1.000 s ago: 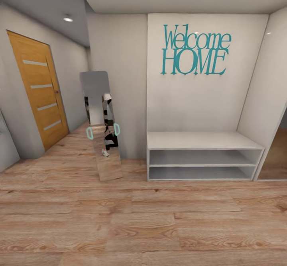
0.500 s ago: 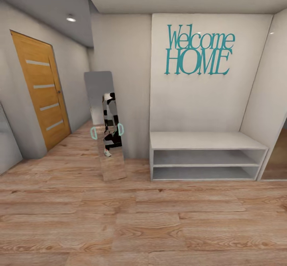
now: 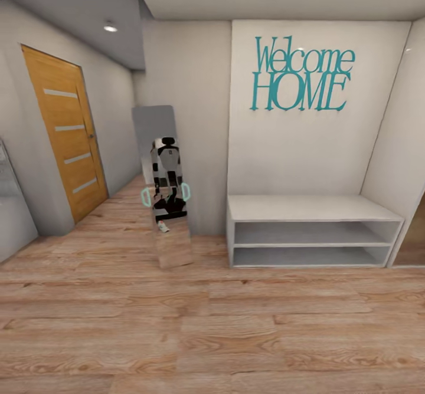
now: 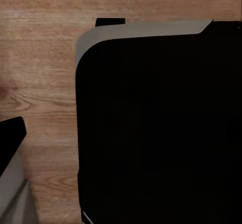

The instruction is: Pick up the two gym shoes and the two sandals from the corridor floor and place them onto the hallstand (shoe rack) in the corridor, making sure they are on the rack and not on the floor. Arrange them so the two gym shoes are next to each other and the two sandals are next to each other.

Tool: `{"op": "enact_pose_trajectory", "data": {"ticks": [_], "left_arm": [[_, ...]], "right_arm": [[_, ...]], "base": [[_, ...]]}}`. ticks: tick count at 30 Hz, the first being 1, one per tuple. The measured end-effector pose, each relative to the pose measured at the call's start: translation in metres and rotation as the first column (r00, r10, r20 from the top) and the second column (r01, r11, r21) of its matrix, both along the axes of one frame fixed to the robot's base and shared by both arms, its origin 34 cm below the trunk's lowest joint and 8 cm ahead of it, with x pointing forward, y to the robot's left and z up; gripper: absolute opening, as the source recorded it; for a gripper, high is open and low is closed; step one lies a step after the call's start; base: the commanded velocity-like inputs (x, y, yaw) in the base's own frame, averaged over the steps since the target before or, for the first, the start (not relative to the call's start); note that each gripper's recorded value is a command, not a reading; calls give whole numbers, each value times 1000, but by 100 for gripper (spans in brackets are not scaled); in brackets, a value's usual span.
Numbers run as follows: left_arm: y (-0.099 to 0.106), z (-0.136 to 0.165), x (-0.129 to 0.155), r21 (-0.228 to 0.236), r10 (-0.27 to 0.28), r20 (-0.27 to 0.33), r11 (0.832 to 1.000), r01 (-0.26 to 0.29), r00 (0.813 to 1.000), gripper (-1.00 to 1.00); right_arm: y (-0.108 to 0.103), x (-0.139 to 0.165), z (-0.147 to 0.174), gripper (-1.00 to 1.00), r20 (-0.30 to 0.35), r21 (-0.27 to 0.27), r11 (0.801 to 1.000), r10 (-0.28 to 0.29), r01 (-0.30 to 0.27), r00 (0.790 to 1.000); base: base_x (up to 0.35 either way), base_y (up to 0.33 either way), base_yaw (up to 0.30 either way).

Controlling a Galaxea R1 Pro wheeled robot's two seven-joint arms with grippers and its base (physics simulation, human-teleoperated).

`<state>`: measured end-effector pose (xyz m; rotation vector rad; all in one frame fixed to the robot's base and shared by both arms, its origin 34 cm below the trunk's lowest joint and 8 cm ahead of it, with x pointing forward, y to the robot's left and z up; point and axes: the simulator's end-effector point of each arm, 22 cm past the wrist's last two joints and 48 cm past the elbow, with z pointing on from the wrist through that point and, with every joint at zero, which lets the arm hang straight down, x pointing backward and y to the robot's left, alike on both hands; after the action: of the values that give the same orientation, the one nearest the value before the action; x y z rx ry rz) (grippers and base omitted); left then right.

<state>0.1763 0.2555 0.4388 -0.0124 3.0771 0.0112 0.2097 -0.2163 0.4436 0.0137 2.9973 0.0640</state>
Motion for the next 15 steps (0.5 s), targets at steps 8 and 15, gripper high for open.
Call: {"op": "enact_pose_trajectory", "data": {"ticks": [8,15], "left_arm": [[0,0,0,-1,-1,0,1000,1,1000,100],[-3,0,0,-5,0,-1,1000,0,1000,100]], "right_arm": [[0,0,0,100,0,0,1000,0,0,1000],[0,0,0,100,0,0,1000,0,0,1000]], "base": [[0,41,-219],[0,2,-261]]}}
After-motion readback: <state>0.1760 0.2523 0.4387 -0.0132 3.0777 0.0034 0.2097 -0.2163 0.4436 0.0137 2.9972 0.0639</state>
